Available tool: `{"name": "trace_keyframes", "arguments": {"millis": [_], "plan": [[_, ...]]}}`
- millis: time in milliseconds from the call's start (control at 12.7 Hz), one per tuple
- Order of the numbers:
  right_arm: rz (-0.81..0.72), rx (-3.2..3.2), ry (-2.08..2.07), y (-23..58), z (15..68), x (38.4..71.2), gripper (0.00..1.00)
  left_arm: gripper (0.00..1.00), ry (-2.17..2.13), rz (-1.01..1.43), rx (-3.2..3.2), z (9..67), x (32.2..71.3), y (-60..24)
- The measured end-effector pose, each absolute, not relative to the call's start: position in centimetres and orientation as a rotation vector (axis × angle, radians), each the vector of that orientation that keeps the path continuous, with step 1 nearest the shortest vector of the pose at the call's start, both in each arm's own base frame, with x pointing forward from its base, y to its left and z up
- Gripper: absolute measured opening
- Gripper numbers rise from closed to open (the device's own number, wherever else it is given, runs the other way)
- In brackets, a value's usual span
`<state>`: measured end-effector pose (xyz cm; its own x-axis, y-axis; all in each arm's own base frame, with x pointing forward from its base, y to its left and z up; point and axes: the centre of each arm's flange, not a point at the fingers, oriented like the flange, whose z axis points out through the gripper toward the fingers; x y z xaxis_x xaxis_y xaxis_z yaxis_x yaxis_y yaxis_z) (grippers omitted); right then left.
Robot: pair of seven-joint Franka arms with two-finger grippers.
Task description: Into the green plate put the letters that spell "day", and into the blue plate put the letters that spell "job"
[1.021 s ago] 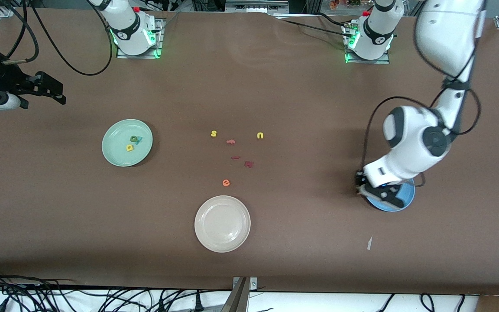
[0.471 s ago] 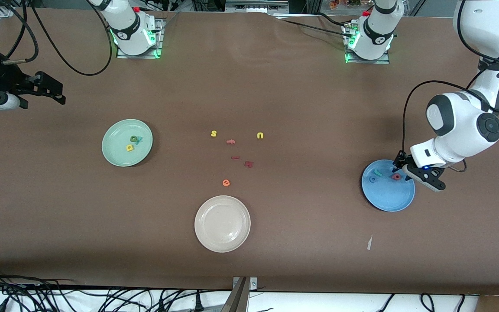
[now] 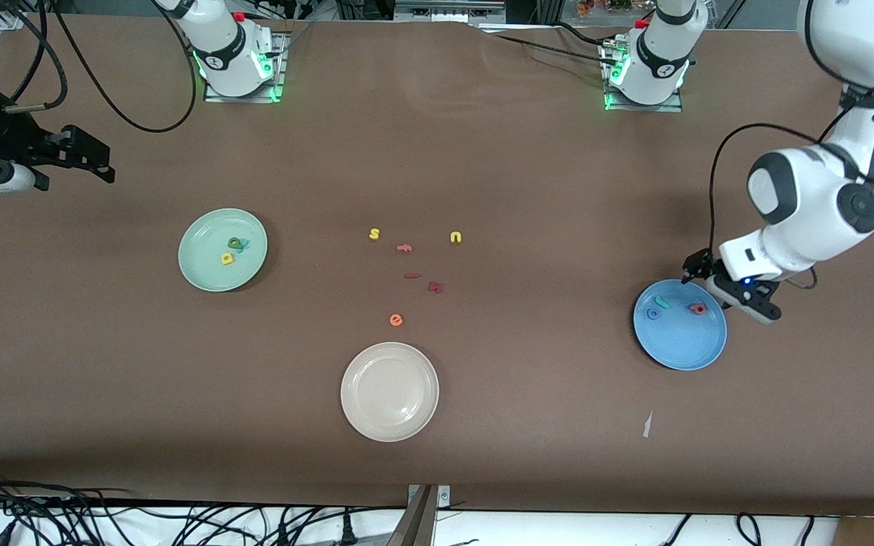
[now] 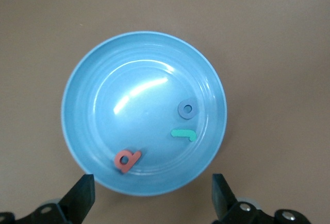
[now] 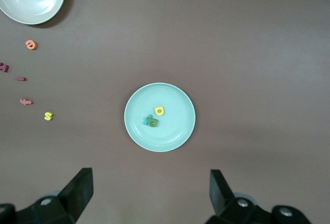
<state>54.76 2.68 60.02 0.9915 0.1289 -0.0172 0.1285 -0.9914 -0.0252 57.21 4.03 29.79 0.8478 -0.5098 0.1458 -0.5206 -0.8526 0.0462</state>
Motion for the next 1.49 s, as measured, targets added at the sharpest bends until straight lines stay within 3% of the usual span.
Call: {"name": "trace_keyframes", "arguments": {"millis": [393,942,1492], "plan": [[0.031,-3.111,-0.201,2.7,60.0,54.8,1.0,1.0,-0.851,0.375,2.926,41.2,54.5,3.6],[0.031,-3.111,-0.201,2.7,60.0,54.8,1.0,1.0,-0.749,0.081,2.999,58.5,52.9,3.0],[0.031,-3.111,-0.201,2.7,60.0,54.8,1.0,1.0,-0.409,-0.097,3.094,63.3,52.4,-4.8]]}}
